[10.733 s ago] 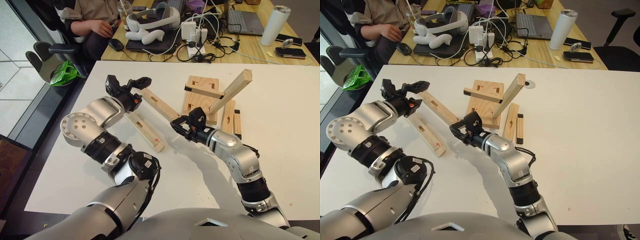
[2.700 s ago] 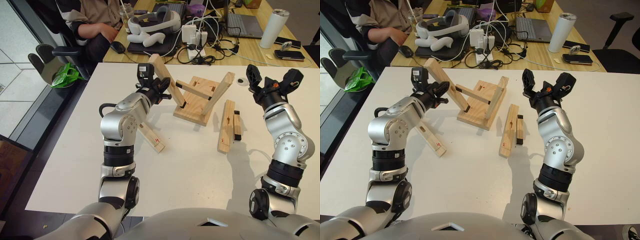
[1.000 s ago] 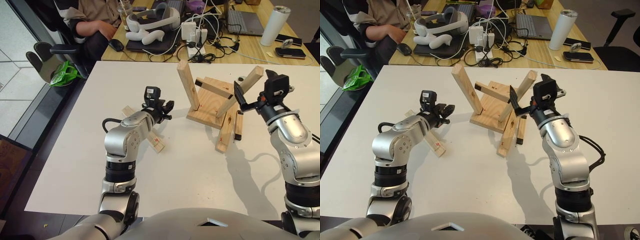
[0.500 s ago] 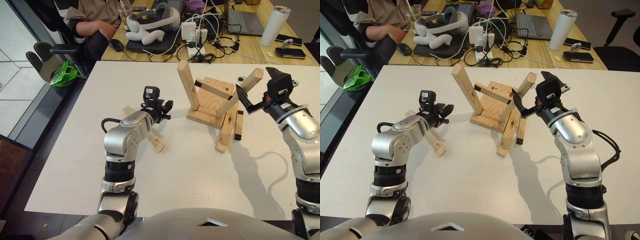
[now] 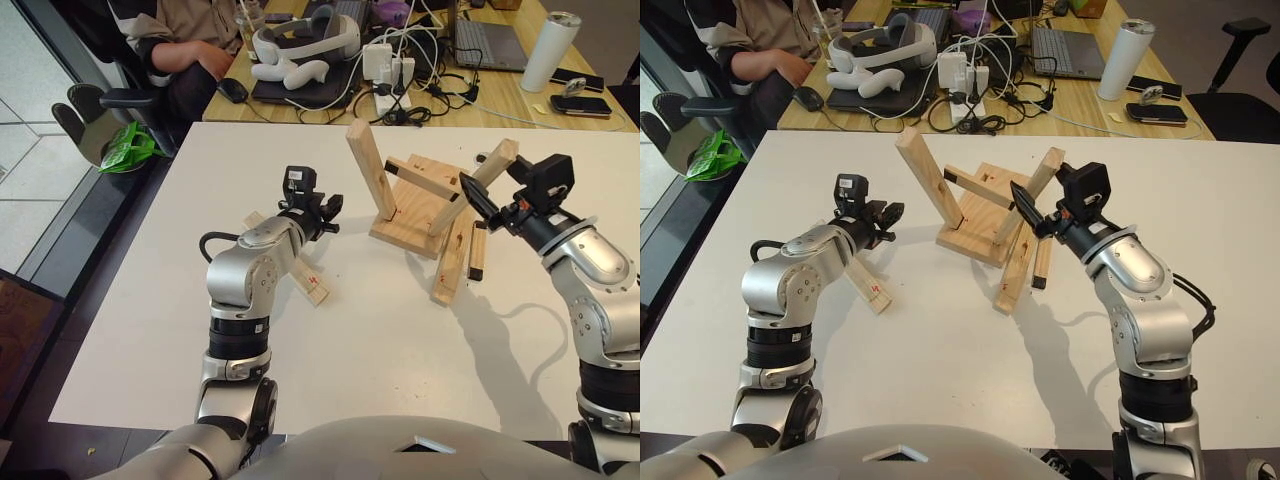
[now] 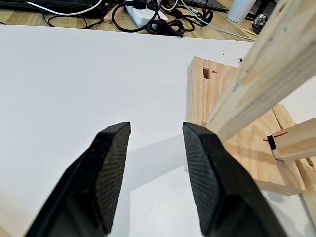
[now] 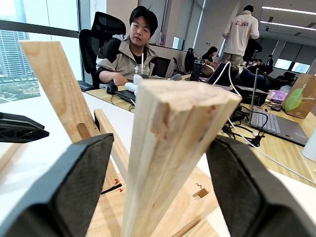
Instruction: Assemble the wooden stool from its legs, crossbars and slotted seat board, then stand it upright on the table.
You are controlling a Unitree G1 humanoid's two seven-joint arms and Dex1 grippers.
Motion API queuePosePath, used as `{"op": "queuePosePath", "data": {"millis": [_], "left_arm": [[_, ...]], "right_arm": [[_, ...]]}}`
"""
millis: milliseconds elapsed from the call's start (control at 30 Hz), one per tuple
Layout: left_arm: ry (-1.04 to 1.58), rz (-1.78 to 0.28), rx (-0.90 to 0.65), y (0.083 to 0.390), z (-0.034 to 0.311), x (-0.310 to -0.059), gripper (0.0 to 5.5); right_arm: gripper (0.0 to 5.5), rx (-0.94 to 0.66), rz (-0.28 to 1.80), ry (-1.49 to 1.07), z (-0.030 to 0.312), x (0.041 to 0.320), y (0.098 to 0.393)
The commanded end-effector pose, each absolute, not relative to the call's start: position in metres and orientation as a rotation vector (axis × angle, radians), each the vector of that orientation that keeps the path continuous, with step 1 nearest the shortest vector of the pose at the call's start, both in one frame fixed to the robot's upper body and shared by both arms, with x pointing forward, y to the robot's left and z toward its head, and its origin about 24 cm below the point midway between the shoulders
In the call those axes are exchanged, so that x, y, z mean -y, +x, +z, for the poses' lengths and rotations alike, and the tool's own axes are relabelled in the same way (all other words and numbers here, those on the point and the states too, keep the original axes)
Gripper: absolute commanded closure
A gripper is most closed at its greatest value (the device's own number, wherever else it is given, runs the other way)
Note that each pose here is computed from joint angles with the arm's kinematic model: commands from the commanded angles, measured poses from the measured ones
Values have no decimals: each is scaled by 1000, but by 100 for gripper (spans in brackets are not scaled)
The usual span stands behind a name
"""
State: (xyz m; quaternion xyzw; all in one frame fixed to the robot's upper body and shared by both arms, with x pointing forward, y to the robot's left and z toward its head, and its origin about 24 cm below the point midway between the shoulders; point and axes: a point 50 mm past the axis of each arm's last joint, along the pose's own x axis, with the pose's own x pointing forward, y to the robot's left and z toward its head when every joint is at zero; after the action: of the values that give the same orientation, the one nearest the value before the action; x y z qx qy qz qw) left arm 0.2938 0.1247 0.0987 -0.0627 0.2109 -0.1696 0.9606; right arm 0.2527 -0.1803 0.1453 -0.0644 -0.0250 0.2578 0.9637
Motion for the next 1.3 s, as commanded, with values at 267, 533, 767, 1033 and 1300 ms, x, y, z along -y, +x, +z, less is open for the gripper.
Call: {"op": "queuePosePath", "data": {"millis": [267, 533, 767, 1033, 1300], "left_arm": [[-103, -336, -421, 297, 101, -129, 352], [-83, -358, -431, 295, 100, -131, 352], [-79, -360, -438, 295, 98, -130, 352], [-83, -422, -439, 293, 97, -138, 352], [-19, -618, -368, 273, 101, -209, 289]], "right_arm": [[331, 4, 703, 6, 140, 178, 244], [332, -46, 811, -15, 131, 196, 266], [332, -65, 1009, -95, 137, 207, 280], [332, -75, 986, -128, 136, 222, 295], [332, -72, 982, -117, 138, 227, 293]]}}
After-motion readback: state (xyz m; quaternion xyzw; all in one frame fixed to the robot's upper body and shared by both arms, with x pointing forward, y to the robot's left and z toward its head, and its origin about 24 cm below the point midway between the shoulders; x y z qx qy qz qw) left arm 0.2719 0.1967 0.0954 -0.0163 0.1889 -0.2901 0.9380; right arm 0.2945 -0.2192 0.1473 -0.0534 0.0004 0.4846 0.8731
